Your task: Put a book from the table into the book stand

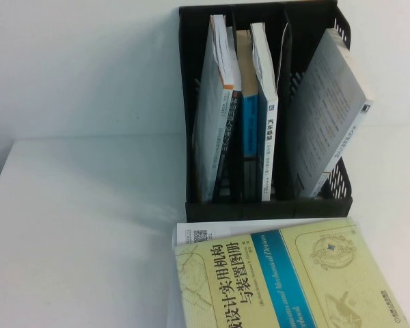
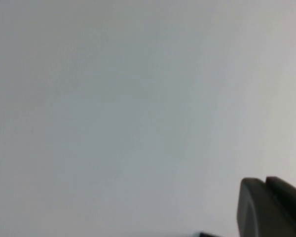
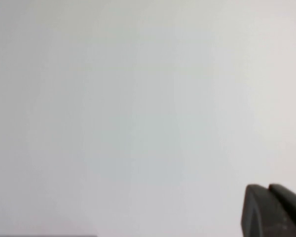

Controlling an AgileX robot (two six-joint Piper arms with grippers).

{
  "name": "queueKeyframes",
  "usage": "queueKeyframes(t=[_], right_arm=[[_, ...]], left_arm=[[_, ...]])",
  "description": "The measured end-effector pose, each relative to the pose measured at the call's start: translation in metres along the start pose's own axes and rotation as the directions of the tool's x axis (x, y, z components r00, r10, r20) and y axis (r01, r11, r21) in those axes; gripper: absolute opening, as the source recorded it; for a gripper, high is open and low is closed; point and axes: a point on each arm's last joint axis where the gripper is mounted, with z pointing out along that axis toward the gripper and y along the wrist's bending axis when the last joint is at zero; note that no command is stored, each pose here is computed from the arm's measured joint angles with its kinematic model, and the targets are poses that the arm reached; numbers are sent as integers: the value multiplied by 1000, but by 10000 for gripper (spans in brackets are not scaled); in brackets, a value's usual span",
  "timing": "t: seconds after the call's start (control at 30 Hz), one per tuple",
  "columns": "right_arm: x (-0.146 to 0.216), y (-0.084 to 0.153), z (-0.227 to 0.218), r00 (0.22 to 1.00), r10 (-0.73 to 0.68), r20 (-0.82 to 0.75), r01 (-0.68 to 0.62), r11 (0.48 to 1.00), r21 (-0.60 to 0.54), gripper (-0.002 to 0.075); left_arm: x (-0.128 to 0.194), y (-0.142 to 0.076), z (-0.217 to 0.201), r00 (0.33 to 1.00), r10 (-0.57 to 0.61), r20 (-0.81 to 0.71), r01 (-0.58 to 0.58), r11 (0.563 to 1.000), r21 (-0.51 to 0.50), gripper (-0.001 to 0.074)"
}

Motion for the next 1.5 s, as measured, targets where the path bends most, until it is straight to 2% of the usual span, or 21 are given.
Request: queueKeyframes(t=[0.07,0.2,0.33,0.4,0.53,0.67,0.77,0.83,0.93,1.0,1.07,1.13,1.2,1.33,1.5], right_arm=[[5,-1,21,981,-100,-164,101,995,-2,-3],[33,-3,53,870,-152,-468,155,987,-34,-3],[49,-2,62,817,-137,-561,129,990,-53,-3],[50,0,60,810,-78,-581,67,997,-40,-3],[47,10,58,803,143,-578,-177,984,-2,-3],[42,19,59,741,388,-548,-436,899,47,-3],[39,22,60,699,476,-533,-526,848,68,-3],[39,22,60,690,492,-531,-543,837,70,-3],[41,23,58,718,413,-561,-483,875,25,-3],[46,24,56,759,237,-606,-345,936,-67,-3],[55,22,58,758,51,-650,-195,969,-151,-3],[70,18,64,705,-82,-704,-76,979,-189,-3],[87,11,70,614,-163,-772,18,981,-192,-3],[116,6,80,453,-113,-884,42,994,-105,-3],[165,16,89,186,-57,-981,-24,998,-62,-3]], left_arm=[[-7,-3,16,997,10,-78,-14,999,-47,-2],[1,4,47,953,5,-304,-61,983,-175,-2],[24,18,62,862,-61,-503,-101,952,-289,-2],[34,23,66,824,-94,-559,-112,940,-323,-3],[43,26,71,789,-145,-596,-100,928,-358,-2],[56,32,77,742,-192,-643,-105,913,-394,-2],[67,36,83,700,-229,-676,-110,901,-419,-2],[75,39,87,671,-235,-704,-121,901,-416,-2],[86,41,91,620,-229,-750,-136,911,-390,-2],[94,41,94,581,-204,-788,-149,925,-349,-2],[102,41,98,544,-192,-817,-141,939,-315,-2],[110,40,101,510,-177,-842,-118,955,-273,-2],[117,38,105,485,-180,-856,-78,966,-247,-2],[135,36,111,417,-172,-892,-3,982,-191,-3],[163,37,116,293,-234,-927,112,971,-210,-2]])
